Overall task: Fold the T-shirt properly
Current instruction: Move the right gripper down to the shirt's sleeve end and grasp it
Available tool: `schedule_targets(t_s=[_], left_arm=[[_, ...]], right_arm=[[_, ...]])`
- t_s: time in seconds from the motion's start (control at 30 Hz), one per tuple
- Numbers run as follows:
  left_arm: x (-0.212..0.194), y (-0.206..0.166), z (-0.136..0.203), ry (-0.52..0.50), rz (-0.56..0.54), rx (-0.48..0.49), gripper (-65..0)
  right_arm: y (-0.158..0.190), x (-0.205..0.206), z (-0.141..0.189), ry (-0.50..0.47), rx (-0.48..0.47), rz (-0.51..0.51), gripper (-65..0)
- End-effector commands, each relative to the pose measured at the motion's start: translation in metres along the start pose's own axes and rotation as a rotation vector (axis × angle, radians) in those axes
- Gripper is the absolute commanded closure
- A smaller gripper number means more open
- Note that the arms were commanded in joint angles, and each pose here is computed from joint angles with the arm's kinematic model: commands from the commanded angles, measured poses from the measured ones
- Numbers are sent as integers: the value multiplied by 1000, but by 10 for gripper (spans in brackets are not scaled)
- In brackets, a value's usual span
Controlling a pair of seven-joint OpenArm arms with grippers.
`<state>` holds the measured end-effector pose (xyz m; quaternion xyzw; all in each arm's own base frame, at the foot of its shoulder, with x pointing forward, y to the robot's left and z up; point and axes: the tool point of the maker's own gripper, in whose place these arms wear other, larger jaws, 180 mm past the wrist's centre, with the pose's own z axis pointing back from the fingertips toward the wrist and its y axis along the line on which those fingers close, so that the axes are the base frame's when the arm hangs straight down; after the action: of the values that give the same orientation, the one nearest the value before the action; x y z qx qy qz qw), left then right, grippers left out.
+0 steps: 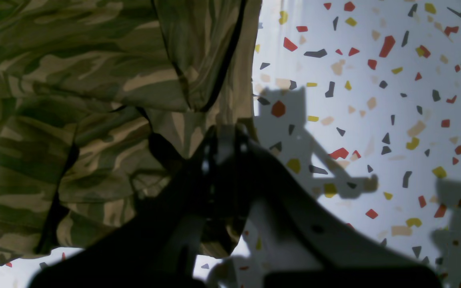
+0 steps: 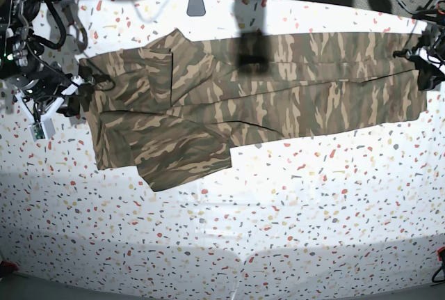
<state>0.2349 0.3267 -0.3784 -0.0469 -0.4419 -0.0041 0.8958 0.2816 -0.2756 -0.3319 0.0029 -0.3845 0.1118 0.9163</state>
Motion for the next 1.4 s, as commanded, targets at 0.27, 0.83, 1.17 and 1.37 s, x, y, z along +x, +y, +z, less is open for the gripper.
schedule_targets(t_s=[0.27, 0.83, 1.17, 1.37], left_arm=[[26, 17, 5, -98, 14, 71, -337], [43, -12, 4, -197, 50, 24, -337], [38, -17, 2, -198, 68, 22, -337], [38, -16, 2, -198, 67, 23, -337]], right_arm=[[0, 22, 5, -70, 25, -5, -157], [63, 136, -84, -125, 173, -9, -372], [50, 190, -141, -17, 113, -50, -372], [44, 174, -170, 82, 75, -60, -371]])
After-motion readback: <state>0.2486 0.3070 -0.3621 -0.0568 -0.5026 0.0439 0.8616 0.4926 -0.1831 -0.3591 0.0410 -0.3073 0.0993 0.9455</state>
